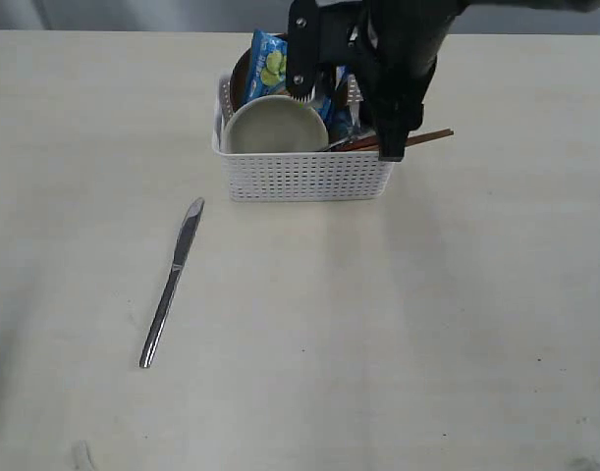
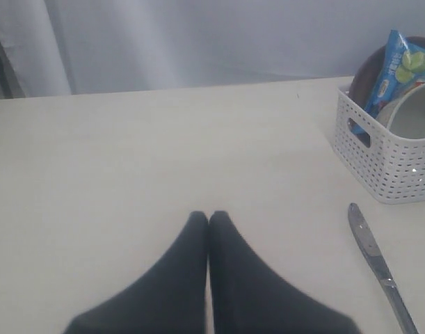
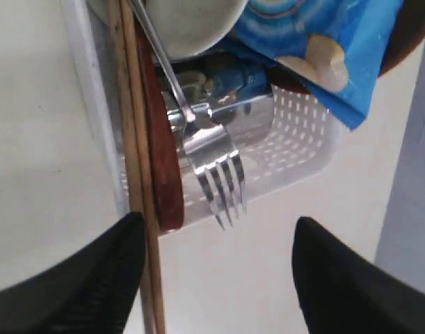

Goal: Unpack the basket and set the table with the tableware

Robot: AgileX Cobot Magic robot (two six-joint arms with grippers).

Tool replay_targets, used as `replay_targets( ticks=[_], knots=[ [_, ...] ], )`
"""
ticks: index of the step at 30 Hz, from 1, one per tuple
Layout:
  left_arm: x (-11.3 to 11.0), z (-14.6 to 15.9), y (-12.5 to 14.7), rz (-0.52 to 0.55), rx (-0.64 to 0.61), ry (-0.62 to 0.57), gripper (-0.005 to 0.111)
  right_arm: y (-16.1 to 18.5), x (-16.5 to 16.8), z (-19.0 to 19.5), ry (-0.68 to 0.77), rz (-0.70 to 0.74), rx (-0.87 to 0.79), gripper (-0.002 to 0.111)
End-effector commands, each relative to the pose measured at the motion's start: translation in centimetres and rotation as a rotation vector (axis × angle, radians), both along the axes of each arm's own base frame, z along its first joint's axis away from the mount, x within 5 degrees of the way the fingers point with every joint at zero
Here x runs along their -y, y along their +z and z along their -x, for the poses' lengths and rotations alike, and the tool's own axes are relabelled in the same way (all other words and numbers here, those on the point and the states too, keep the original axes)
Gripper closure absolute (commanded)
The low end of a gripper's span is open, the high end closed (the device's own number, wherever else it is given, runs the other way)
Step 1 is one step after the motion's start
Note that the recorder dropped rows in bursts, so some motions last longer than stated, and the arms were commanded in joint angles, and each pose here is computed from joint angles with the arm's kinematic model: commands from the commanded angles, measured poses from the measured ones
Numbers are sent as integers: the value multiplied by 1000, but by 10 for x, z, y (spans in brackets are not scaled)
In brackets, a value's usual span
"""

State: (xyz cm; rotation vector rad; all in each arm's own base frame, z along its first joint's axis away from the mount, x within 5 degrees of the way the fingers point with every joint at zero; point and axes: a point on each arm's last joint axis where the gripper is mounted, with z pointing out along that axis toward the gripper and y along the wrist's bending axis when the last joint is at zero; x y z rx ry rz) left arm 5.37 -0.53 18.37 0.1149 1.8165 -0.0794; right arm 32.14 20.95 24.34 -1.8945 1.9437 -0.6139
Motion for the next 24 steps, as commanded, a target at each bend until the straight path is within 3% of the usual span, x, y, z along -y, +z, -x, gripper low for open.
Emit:
replay_targets(
  ticks=[1,14,19,24],
  knots=[
    [0,0,0,-4,12,2,107,-8,-8,-7,60,39,51,50],
    [0,0,0,-4,12,2,107,-38,-11,-15,54,97,10,50],
    [0,0,0,-4,12,2,107,-41,-16,-20,36,30,52,50],
    [0,0,0,-4,12,2,107,-41,-19,-21,53,8,65,59]
  ],
)
